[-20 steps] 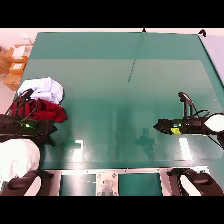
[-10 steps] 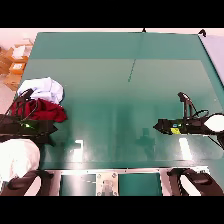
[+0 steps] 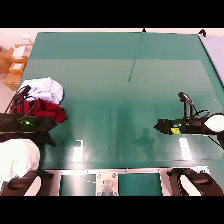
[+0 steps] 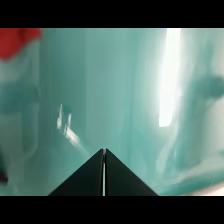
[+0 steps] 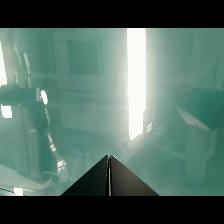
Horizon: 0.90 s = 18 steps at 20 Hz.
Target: Fold the shirts.
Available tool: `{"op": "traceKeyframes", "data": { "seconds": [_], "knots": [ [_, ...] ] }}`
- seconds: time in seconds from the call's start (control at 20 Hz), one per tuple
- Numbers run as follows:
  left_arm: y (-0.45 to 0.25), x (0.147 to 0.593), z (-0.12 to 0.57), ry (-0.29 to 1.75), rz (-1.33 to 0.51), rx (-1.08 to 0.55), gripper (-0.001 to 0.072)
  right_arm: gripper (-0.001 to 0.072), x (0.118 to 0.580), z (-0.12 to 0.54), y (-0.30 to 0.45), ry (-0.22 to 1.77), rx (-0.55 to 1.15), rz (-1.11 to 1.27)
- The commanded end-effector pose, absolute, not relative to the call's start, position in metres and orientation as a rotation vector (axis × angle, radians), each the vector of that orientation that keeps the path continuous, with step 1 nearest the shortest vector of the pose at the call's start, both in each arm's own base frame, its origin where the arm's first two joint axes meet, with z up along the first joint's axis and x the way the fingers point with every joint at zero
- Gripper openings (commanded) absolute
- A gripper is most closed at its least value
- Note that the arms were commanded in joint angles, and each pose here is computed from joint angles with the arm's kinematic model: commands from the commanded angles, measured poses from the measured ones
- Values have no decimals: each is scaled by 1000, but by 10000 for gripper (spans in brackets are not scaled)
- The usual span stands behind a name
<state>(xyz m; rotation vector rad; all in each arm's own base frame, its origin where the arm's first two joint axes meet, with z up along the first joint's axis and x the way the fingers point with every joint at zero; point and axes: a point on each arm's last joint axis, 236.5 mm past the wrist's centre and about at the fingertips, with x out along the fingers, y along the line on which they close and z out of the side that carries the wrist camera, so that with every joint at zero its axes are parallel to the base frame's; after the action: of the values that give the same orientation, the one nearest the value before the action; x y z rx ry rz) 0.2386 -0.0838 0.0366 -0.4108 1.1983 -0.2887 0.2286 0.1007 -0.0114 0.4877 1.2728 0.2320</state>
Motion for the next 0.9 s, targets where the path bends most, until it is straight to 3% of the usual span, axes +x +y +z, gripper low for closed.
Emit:
{"op": "traceKeyframes", "data": {
  "seconds": [0.0, 0.15, 0.2, 0.25, 0.3, 0.4, 0.5, 0.7, 0.85],
  "knots": [
    [-87, 260, 50, 1093, -301, -433, 24, 21, 235, -10, 100, 1242, 493, 225],
    [-45, 302, 68, 936, -186, -255, 25, 22, 238, -8, 100, 1230, 505, 223],
    [-20, 319, 78, 912, -121, -165, 82, 22, 243, -6, 100, 1209, 511, 219],
    [6, 339, 88, 908, -55, -107, 417, 28, 248, -4, 101, 1186, 523, 218],
    [27, 360, 93, 910, -3, -93, 682, 131, 254, -2, 100, 1161, 531, 212],
    [68, 398, 89, 942, 72, -104, 720, 369, 263, 2, 97, 1121, 533, 201],
    [97, 431, 65, 989, 111, -134, 720, 514, 269, 4, 95, 1092, 534, 192],
    [121, 475, -17, 1078, 100, -101, 720, 515, 279, 8, 91, 1045, 536, 179],
    [123, 480, -76, 1158, 69, -74, 720, 515, 286, 11, 88, 1013, 537, 169]
  ]
}}
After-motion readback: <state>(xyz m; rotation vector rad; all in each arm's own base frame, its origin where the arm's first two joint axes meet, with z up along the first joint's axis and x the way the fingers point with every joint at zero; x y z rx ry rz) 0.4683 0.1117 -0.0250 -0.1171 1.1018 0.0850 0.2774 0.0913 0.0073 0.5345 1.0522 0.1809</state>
